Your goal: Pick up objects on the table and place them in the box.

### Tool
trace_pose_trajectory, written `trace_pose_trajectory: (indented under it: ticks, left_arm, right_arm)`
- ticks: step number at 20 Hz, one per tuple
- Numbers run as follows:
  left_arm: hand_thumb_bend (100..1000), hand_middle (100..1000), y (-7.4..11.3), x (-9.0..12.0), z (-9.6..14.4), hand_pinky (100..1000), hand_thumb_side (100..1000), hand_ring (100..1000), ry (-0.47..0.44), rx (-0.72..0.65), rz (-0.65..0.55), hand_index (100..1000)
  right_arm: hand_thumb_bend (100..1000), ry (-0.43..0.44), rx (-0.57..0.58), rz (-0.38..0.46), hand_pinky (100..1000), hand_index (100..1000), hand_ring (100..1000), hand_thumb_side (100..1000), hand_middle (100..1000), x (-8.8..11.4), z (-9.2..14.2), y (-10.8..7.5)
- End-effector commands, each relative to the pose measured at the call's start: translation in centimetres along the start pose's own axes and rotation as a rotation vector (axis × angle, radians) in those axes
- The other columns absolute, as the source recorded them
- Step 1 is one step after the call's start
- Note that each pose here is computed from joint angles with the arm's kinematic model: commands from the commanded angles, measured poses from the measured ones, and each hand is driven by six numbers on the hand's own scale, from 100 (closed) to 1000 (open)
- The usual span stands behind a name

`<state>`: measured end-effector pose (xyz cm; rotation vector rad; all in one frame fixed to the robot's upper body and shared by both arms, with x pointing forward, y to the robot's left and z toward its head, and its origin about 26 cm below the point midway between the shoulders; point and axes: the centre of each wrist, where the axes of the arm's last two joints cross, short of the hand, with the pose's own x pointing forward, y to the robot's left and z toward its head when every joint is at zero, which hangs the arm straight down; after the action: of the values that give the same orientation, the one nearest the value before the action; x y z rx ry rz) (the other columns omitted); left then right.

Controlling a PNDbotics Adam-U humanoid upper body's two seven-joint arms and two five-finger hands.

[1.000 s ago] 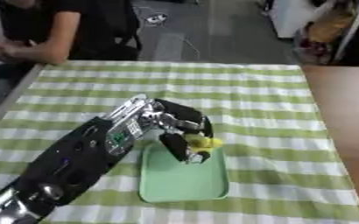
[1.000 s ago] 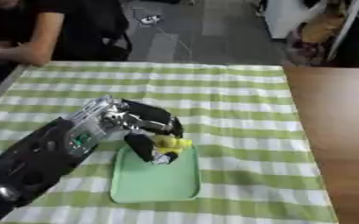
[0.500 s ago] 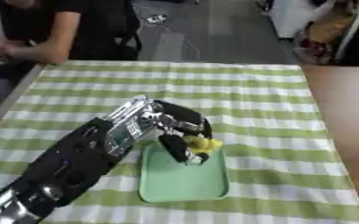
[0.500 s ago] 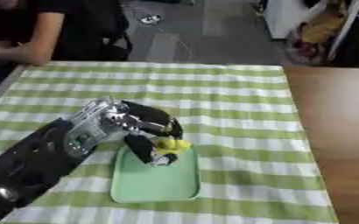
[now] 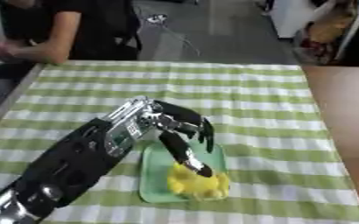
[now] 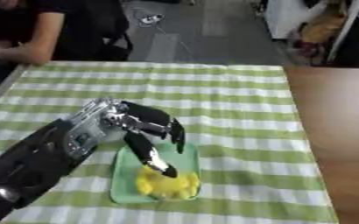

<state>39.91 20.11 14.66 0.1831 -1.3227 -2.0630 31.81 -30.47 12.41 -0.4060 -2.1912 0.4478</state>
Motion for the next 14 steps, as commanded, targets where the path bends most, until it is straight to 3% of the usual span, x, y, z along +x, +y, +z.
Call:
trace_pose_trajectory:
  ticks: [1,14]
  left_arm:
    - [544,769,1.00,-0.03,0.83,675,794,725,0.005,0.026,-0.021,762]
    - [522,769,1.17,0.05,0.93,685,781,726,0.007,0.030,-0.025,762]
  right_arm:
    - [100,-0.019,0.001,0.018,696,898,756,788,783,0.34,-0.38,-0.62]
    - [100,-0.019,0.000,0.018,696,897,756,789,783,0.33,-0.37,-0.62]
